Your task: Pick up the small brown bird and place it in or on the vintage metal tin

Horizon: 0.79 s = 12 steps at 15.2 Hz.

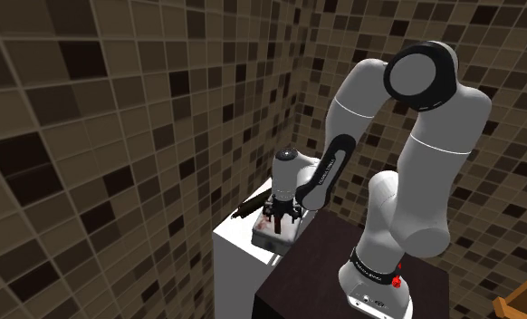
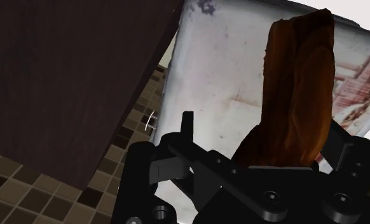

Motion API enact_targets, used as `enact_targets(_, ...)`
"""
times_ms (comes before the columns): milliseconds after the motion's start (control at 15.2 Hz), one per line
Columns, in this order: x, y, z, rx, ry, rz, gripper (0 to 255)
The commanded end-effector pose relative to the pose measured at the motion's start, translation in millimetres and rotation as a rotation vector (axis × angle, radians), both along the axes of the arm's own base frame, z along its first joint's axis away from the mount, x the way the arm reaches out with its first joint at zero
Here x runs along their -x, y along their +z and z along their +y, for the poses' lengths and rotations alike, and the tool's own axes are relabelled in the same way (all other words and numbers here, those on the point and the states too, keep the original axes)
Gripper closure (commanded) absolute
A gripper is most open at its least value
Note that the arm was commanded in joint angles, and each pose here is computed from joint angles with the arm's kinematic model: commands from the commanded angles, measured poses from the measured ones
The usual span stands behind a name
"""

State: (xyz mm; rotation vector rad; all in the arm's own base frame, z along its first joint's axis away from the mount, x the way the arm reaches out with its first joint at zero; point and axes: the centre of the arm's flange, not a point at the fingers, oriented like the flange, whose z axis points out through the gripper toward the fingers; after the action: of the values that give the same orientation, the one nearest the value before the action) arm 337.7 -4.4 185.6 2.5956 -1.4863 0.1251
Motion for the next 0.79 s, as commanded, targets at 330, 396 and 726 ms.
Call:
enact_targets(330, 0.1, 49.5, 8.5, 0.000, 0.000, 0.000, 0)
enact_targets(396, 0.1, 49.5, 8.5, 0.000, 0.000, 0.000, 0)
enact_targets(726, 0.1, 49.5, 8.5, 0.000, 0.000, 0.000, 0)
